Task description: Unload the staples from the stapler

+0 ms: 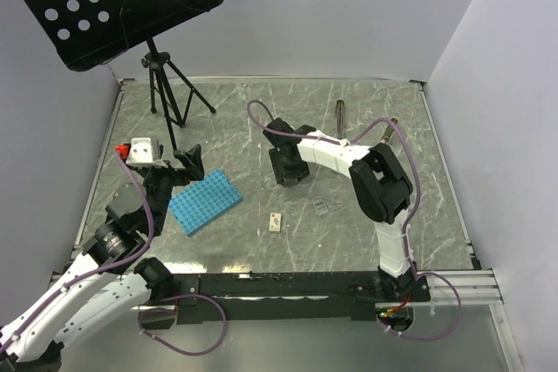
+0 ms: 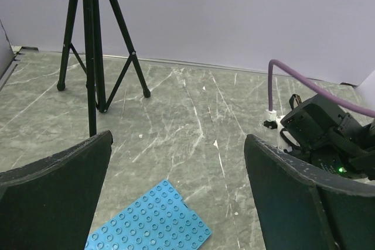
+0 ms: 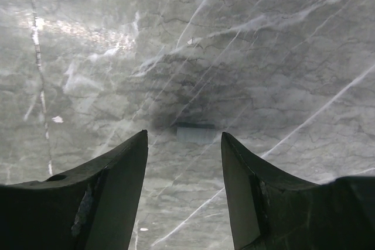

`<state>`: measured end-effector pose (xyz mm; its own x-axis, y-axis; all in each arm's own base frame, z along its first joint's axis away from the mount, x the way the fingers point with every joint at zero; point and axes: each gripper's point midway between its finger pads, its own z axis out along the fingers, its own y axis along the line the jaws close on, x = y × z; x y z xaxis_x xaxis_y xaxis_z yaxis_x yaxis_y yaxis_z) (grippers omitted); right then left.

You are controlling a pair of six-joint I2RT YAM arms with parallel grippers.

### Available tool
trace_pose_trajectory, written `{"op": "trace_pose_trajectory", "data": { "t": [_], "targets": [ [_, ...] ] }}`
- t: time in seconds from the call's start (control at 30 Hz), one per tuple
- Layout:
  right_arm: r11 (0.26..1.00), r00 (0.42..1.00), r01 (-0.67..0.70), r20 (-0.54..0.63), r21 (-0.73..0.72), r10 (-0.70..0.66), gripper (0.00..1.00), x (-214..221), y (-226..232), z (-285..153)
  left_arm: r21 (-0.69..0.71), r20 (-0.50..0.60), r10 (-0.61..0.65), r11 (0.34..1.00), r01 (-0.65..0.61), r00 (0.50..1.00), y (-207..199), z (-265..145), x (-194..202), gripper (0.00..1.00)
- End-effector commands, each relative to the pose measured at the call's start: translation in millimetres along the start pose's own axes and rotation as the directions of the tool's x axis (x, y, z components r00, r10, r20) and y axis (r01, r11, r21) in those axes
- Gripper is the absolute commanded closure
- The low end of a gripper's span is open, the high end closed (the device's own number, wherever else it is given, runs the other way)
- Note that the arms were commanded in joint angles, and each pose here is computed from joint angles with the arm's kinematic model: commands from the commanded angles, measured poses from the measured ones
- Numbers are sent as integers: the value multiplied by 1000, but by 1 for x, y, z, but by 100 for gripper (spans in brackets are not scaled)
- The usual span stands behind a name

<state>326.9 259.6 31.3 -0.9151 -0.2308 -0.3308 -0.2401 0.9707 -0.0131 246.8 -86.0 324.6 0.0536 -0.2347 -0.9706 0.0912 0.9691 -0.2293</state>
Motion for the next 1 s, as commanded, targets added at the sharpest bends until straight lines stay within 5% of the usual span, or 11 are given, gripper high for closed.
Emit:
{"op": "trace_pose_trajectory", "data": {
  "t": [0.0,0.27,0.5,0.97],
  "targets": [
    [1000,1000,-11,-14,14,11,40,4,-2,10,-10,31,-9,1000,9,999,1,2,-8,1],
    [1000,999,-18,-42,22,19,43,12,-5,19,-12,32,-9,1000,10,999,1,2,-8,1],
    [1000,999,-18,-40,16,19,57,15,-6,17,-14,31,-8,1000,8,999,2,2,-8,1],
    [996,995,90,38,-12,-89,64,20,-21,-29,-12,33,-12,1000,12,999,2,1,-9,1]
  ]
}}
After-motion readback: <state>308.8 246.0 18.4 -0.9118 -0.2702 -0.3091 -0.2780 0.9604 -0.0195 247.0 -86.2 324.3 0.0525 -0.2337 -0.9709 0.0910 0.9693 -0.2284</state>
